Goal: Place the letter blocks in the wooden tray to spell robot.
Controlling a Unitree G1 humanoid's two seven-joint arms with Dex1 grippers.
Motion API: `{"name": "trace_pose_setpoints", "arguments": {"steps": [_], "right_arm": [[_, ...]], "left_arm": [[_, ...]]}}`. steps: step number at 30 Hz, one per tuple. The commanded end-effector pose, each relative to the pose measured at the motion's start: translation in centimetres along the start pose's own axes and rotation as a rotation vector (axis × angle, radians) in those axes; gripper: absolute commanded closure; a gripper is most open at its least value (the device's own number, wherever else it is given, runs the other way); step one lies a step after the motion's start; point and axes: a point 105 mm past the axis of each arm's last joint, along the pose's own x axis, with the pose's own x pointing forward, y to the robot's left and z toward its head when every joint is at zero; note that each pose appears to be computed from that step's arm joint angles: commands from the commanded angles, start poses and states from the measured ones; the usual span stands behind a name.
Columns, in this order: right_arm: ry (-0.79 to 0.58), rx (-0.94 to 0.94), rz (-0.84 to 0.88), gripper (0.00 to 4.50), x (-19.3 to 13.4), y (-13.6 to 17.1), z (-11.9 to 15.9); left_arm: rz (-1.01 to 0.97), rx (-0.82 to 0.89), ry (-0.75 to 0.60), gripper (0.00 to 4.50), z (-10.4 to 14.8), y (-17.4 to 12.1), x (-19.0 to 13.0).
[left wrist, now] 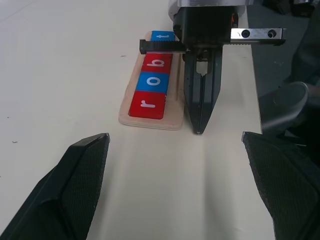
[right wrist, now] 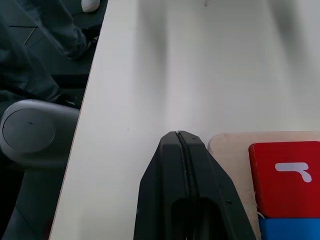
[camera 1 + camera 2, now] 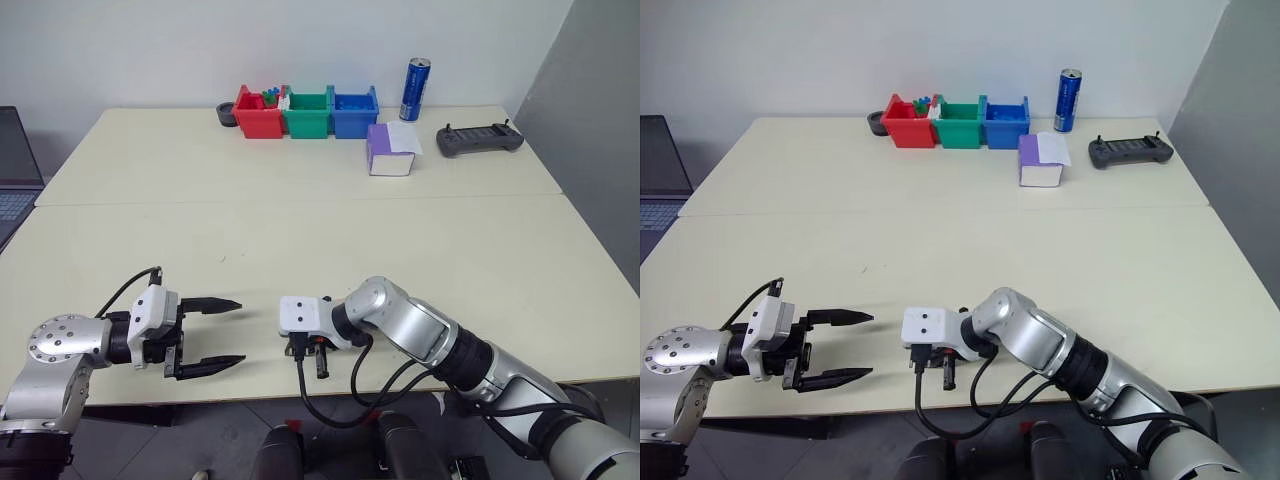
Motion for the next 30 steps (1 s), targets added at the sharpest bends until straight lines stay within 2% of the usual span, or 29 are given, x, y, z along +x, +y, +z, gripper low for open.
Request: {"name": "trace_pose_setpoints", "arguments": {"steps": [1, 12, 16, 20, 25, 27, 30], "right_arm": [[0.0, -0.008, -0.057, 4.47, -0.4, -1.3, 0.3], [-0.019, -0.004, -0.097, 4.47, -0.6, -2.4, 0.4], [-0.065, -0.026, -0.032, 4.47, -1.6, -1.3, 1.5], [-0.116, -0.098, 0.054, 4.47, -4.4, 0.3, 2.9], [-0.215, -0.087, -0.015, 4.47, -9.3, -0.9, 4.6], [-0.226, -0.046, -0.07, 4.47, -11.7, -1.7, 3.7], [-0.166, 0.032, -0.167, 4.47, -14.8, -2.7, 0.2]], "left_arm": [[0.03, 0.024, -0.025, 0.0, 0.2, 0.3, -0.6], [0.035, 0.026, -0.029, 0.0, -1.0, 0.2, -1.1], [0.034, 0.036, -0.037, 0.0, -0.3, 0.3, -0.9], [0.041, 0.039, -0.043, 0.0, 0.1, 0.4, -0.9], [0.078, 0.043, -0.102, 0.0, 1.6, 1.1, -0.9], [0.11, 0.046, -0.151, 0.0, 2.9, 1.7, -1.0], [0.158, 0.076, -0.197, 0.0, 5.0, 2.6, -1.2]]}}
